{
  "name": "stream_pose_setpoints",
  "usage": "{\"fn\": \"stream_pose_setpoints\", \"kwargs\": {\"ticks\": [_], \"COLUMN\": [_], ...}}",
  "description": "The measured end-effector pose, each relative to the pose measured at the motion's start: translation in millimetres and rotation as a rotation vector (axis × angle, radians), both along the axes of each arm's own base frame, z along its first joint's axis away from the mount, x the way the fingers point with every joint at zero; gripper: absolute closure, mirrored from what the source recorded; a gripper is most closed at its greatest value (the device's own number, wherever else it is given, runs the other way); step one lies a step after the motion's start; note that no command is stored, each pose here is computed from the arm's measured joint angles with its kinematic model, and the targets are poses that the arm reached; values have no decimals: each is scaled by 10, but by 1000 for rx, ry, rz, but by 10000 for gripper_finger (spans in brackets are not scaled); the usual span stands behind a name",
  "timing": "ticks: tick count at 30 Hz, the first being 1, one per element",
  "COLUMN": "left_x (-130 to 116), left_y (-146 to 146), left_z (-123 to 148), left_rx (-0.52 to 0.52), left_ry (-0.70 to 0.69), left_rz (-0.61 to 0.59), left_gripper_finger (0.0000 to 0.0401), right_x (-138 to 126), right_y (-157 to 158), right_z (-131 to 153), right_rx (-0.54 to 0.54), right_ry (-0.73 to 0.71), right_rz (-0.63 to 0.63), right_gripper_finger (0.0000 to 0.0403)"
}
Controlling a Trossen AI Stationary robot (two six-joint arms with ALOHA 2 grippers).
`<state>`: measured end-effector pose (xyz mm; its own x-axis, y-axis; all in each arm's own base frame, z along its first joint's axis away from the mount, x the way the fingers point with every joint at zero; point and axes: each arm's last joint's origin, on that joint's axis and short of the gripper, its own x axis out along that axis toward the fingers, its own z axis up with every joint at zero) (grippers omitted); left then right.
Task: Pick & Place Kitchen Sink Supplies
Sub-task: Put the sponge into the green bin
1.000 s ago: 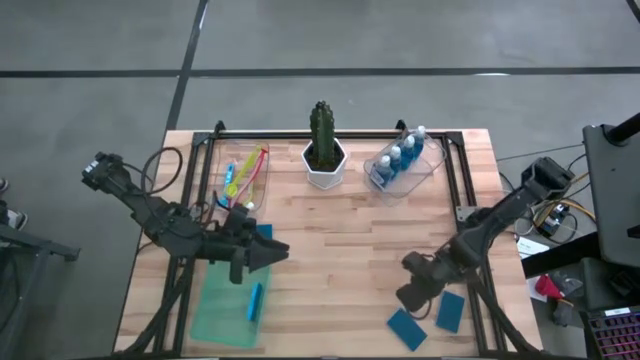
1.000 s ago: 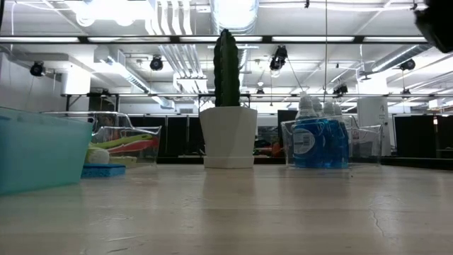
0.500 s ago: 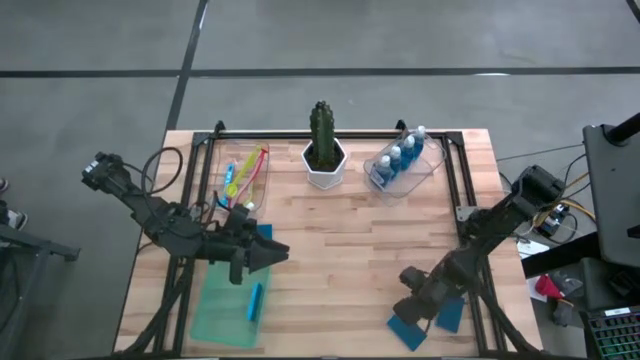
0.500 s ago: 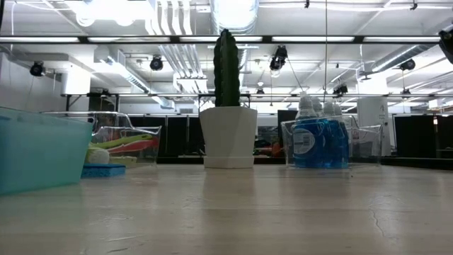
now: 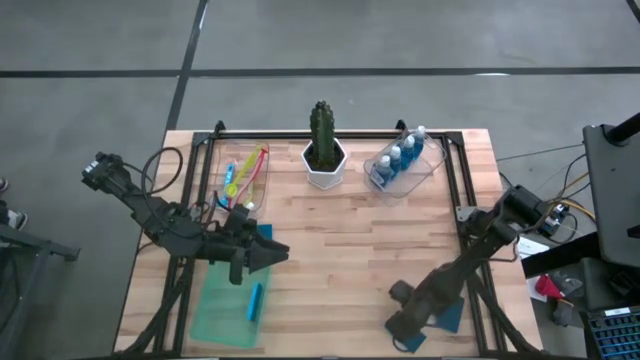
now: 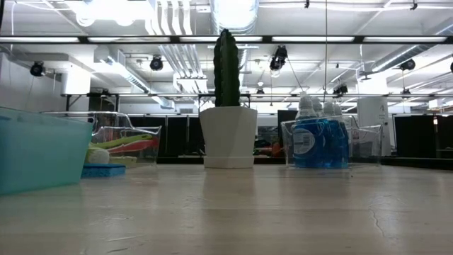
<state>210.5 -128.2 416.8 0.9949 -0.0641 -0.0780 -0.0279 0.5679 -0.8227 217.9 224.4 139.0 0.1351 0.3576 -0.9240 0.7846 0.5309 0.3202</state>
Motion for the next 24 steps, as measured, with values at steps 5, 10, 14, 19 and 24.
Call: {"fn": "stream_pose_setpoints", "kwargs": {"ticks": [5,10,14,19,24], "left_x": [1,1,1,-4,-8], "left_y": [-1,-1,-3,-5,-13], "left_z": [-1,-1,-1,2,1], "left_rx": [1,1,3,13,10], "left_ry": [1,0,1,0,3], "left_rz": [0,-1,-8,-28,-59], "left_gripper_finger": [266,266,266,266,266], "right_x": [39,59,88,125,196], "right_y": [39,50,49,38,30], "right_z": [-51,-43,-12,13,70], "right_rx": [-16,-27,-43,-78,-115], "right_ry": [20,-1,-53,-94,-158], "right_rz": [4,-2,-25,-51,-92], "right_gripper_finger": [279,297,324,363,390]}}
